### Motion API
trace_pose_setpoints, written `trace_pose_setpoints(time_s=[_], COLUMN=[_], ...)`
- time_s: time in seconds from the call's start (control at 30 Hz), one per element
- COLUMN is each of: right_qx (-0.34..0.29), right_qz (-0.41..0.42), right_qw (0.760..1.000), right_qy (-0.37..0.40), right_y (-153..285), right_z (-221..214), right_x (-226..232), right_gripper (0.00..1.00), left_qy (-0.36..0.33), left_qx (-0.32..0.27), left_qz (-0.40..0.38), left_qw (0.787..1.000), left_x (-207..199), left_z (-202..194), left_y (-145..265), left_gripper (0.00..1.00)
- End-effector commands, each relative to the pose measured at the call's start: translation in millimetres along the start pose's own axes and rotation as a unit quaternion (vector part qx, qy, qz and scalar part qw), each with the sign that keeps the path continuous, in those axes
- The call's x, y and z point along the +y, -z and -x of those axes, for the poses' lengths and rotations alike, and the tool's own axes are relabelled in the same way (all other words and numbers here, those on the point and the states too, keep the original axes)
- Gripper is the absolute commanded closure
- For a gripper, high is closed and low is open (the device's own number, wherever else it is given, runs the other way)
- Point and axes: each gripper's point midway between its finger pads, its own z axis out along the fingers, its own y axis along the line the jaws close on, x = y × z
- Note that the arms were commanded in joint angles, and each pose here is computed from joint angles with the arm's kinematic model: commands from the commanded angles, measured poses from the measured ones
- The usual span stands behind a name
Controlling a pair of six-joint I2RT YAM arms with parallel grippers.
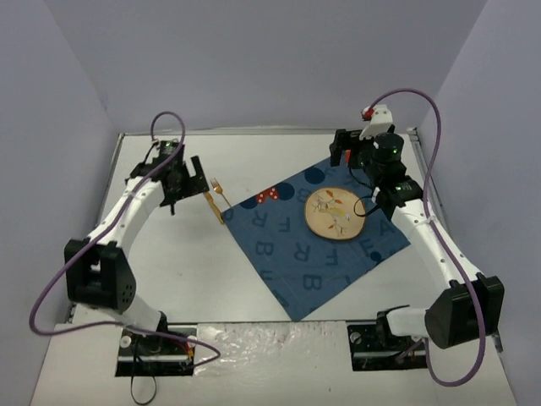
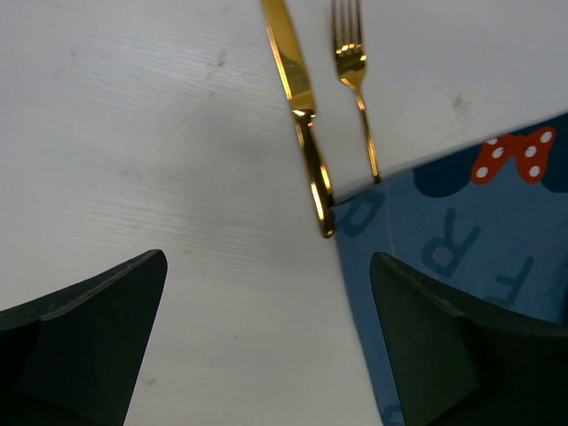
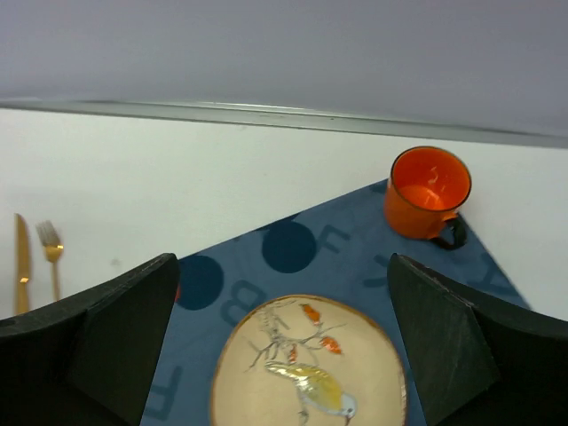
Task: Set the dinner table for one person
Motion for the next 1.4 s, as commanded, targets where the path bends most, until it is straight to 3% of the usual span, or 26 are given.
trace_pose_setpoints(time_s=[0.0,0.2,0.4,1.0,1.37], right_qx=[-0.022,-0.013,-0.004,0.002,0.005], right_qz=[0.026,0.081,0.104,0.121,0.122], right_qw=[0.984,0.978,0.976,0.979,0.98], right_qy=[-0.173,-0.192,-0.19,-0.162,-0.157], right_y=[33.3,78.3,100.6,115.3,116.4], right_z=[2.6,-20.2,-45.3,-67.6,-71.5], right_x=[21.6,39.9,47.2,51.0,51.3], right_gripper=[0.0,0.0,0.0,0.0,0.0], left_qy=[0.021,0.021,0.023,0.036,0.062], left_qx=[-0.031,-0.008,0.013,0.069,0.083], left_qz=[0.032,0.07,0.11,0.159,0.162], left_qw=[0.999,0.997,0.994,0.984,0.981], left_x=[-39.7,-68.6,-83.4,-77.5,-68.2], left_z=[20.6,16.0,8.0,-22.1,-33.4], left_y=[-2.6,-37.2,-69.5,-136.1,-153.3], left_gripper=[0.07,0.17,0.36,0.64,0.9])
